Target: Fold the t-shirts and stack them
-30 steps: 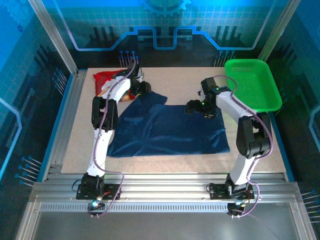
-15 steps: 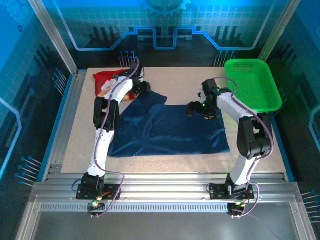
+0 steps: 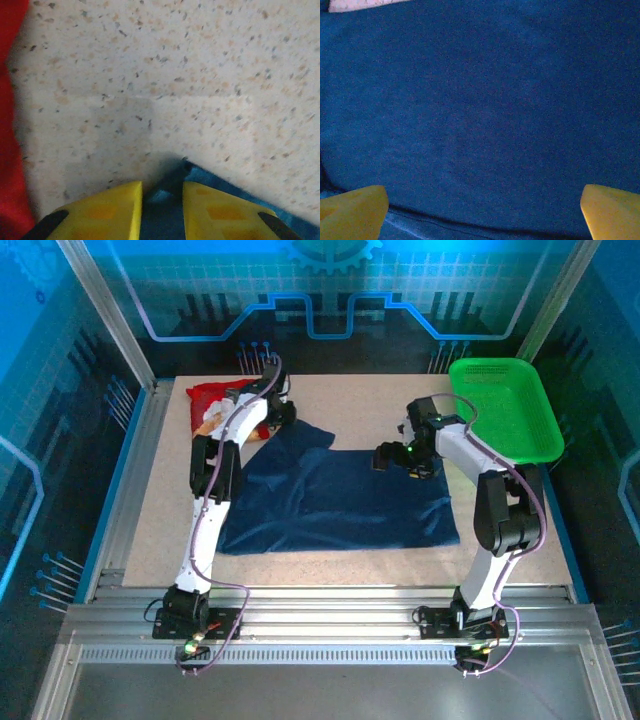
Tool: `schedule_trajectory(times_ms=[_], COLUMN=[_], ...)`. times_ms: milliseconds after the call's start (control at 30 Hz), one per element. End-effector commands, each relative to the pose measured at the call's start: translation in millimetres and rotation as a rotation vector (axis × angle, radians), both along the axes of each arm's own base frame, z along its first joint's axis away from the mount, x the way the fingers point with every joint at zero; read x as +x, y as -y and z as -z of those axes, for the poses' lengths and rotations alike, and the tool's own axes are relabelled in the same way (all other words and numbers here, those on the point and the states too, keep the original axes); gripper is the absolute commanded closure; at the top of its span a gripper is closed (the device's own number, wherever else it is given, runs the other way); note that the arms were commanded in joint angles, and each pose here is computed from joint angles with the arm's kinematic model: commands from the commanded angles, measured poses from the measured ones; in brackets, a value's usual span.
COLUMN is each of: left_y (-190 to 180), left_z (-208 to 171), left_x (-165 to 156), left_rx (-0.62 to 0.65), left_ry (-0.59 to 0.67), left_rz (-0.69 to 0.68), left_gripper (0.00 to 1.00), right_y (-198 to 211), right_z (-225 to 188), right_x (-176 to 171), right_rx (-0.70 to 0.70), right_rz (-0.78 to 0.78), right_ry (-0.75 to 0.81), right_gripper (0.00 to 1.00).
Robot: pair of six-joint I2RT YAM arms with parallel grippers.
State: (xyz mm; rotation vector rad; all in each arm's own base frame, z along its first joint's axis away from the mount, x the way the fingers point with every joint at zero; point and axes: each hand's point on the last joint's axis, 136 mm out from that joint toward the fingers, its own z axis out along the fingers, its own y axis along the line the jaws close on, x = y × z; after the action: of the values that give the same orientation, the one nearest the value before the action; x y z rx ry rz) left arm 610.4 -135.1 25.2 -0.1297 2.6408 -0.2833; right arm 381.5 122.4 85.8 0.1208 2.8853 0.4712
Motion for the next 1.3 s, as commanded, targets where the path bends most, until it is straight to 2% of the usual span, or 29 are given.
schedule_trajectory(times_ms=[0, 33, 100, 233, 367, 600, 867, 1067, 1267], left_y=[17, 15, 9, 0, -12, -28, -41, -48, -51], left_z=[12, 10, -4, -62, -112, -161, -174, -176, -170], left_x=[-1, -1, 3, 18, 23, 16, 5, 1, 1], left_rx=[-0.043, -0.037, -0.021, -0.025, -0.032, -0.001, 0.020, 0.019, 0.006], left_ry=[-0.014, -0.014, 0.008, 0.128, 0.217, 0.291, 0.298, 0.293, 0.284], left_rz=[0.036, 0.026, 0.009, -0.006, -0.023, -0.022, -0.026, -0.032, -0.036], left_gripper=[0.92, 1.00, 1.00, 1.00, 1.00, 1.00, 1.00, 1.00, 1.00], right_y=[2, 4, 13, 52, 79, 98, 113, 128, 133], right_z=[-9, -10, -10, -7, -3, 11, 34, 41, 45], right_x=[14, 15, 17, 22, 35, 61, 81, 83, 92], right_rx=[0.030, 0.026, 0.001, -0.150, -0.201, -0.258, -0.360, -0.459, -0.502], right_rz=[0.009, 0.015, 0.040, 0.157, 0.257, 0.344, 0.409, 0.442, 0.462], right_ry=[0.025, 0.028, 0.022, -0.007, -0.012, -0.048, -0.103, -0.138, -0.132], right_gripper=[0.00, 0.00, 0.00, 0.00, 0.00, 0.07, 0.20, 0.24, 0.28])
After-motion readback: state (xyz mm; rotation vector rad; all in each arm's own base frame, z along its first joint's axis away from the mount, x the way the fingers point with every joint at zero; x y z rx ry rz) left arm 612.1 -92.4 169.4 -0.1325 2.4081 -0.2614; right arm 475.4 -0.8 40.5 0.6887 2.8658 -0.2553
